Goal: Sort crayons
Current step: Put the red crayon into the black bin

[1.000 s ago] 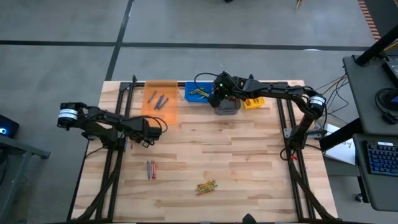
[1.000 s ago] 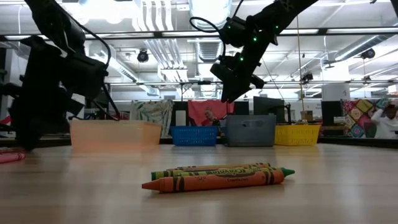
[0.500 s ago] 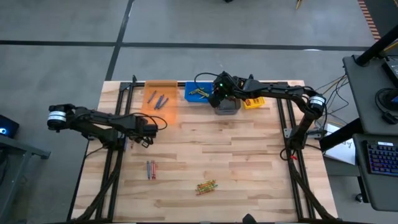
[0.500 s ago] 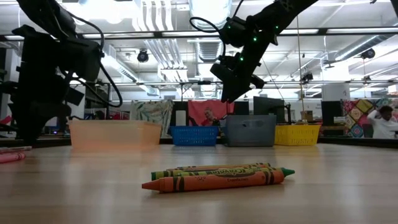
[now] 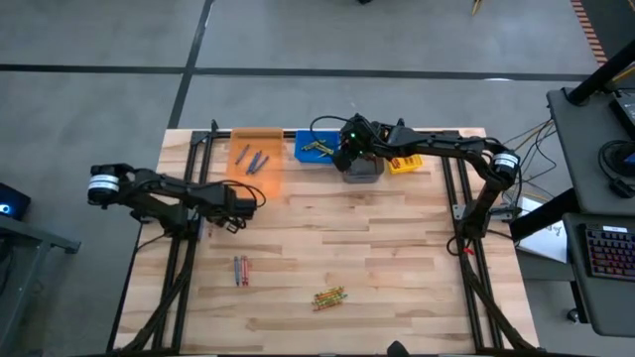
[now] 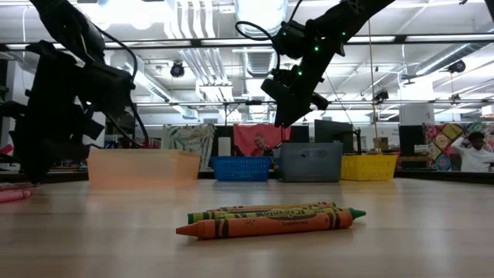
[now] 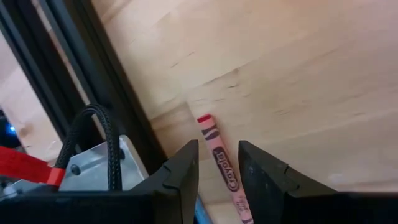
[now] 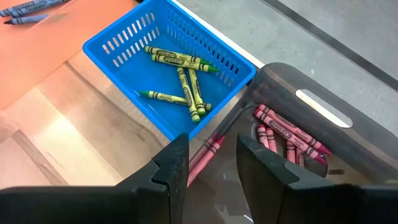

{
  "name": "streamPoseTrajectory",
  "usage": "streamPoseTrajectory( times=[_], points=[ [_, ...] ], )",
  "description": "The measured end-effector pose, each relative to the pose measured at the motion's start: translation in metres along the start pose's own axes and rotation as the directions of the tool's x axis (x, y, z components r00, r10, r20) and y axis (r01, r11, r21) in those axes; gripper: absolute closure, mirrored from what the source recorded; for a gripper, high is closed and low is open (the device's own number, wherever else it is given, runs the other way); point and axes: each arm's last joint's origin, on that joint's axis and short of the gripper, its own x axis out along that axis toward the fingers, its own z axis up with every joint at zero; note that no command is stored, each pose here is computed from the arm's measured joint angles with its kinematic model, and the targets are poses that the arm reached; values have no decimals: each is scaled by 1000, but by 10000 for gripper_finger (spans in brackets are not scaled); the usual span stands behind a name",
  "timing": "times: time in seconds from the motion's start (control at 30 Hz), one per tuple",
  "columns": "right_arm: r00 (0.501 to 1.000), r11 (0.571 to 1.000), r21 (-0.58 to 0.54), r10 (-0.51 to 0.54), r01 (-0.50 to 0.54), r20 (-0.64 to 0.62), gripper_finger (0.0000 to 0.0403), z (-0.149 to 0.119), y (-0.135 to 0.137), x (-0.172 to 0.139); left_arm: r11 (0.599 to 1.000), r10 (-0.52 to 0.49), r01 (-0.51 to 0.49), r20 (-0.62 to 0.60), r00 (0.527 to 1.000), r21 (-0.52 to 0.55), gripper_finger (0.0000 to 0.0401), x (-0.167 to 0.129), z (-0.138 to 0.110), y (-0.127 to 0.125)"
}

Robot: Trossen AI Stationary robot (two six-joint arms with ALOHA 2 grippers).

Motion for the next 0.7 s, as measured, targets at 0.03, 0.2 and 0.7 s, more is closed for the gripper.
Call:
streamPoseTrajectory(
  times=[0.03, 0.2, 0.7],
  points=[
    [1000, 1000, 1, 0, 0, 0, 280, 0, 0, 0, 1000, 12, -12, -6, 1000, 4, 305, 1, 0, -1],
    [1000, 1000, 10, 0, 0, 0, 280, 0, 0, 0, 998, 57, -56, -38, 998, 32, 313, 7, 0, -5],
    [1000, 1000, 4, 0, 0, -1, 280, 0, 0, 0, 995, -47, 54, -83, 995, 87, 362, 3, -1, -9]
  ],
)
